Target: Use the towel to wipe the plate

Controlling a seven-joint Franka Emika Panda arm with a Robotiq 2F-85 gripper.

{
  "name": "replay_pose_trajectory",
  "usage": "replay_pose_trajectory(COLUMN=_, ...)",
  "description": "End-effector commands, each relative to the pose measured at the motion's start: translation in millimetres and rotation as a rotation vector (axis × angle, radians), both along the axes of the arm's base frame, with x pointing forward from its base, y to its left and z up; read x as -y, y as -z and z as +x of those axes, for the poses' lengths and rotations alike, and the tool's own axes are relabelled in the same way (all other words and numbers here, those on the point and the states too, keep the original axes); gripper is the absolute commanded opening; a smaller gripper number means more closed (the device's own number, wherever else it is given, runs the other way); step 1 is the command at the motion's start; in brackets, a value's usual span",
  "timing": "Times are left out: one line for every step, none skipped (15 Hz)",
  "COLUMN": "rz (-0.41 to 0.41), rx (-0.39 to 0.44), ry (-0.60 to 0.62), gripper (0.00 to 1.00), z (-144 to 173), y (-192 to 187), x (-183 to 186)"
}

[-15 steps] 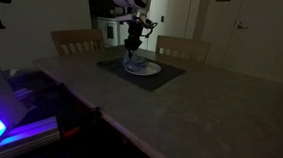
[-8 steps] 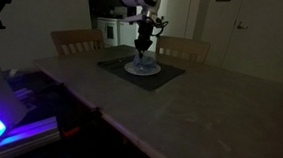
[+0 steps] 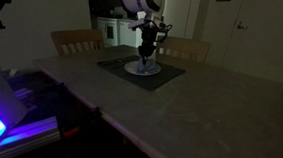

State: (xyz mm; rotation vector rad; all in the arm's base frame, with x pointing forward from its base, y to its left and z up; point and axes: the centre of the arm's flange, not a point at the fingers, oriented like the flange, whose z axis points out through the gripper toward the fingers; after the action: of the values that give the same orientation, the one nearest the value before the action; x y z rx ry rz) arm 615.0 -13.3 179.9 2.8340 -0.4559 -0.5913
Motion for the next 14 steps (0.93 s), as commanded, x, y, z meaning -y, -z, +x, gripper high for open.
replay_pose_trajectory(rz=-0.019, rx=-0.099, ry=-0.020, gripper=0.02, z=-28.3, y=-10.1, x=-8.0)
replay_pose_trajectory(rz=-0.007, rx=-0.139, ry=-0.040, gripper=0.02, z=-34.3, y=-12.8, x=-12.3)
replay_pose_trajectory(rz=0.015, rx=-0.159, ry=-0.054, gripper=0.02, z=-39.8, y=-14.7, x=-18.5)
replay_pose_trajectory(rz=0.032, rx=-0.178, ry=-0.062, gripper=0.02, z=-43.5, y=-14.5, x=-25.3)
replay_pose_trajectory(rz=0.056, rx=-0.181, ry=-0.078, gripper=0.02, z=-46.5, y=-14.5, x=-32.9)
replay_pose_trajectory(rz=0.081, rx=-0.173, ry=-0.091, gripper=0.02, z=-48.4, y=-14.5, x=-40.0)
replay_pose_trajectory(rz=0.111, rx=-0.156, ry=-0.101, gripper=0.02, z=-48.7, y=-11.5, x=-49.2)
replay_pose_trajectory(rz=0.130, rx=-0.139, ry=-0.109, gripper=0.02, z=-47.4, y=-9.7, x=-57.6)
replay_pose_trajectory(rz=0.156, rx=-0.118, ry=-0.115, gripper=0.02, z=-45.6, y=-9.2, x=-64.7)
replay_pose_trajectory(rz=0.169, rx=-0.089, ry=-0.115, gripper=0.02, z=-40.8, y=-10.0, x=-73.9)
replay_pose_trajectory(rz=0.182, rx=-0.060, ry=-0.110, gripper=0.02, z=-37.6, y=-11.5, x=-80.0)
replay_pose_trajectory(rz=0.184, rx=-0.025, ry=-0.104, gripper=0.02, z=-31.9, y=-10.5, x=-85.1)
replay_pose_trajectory(rz=0.186, rx=0.001, ry=-0.102, gripper=0.02, z=-27.4, y=-10.4, x=-86.6)
replay_pose_trajectory(rz=0.186, rx=0.030, ry=-0.097, gripper=0.02, z=-22.6, y=-9.6, x=-85.5)
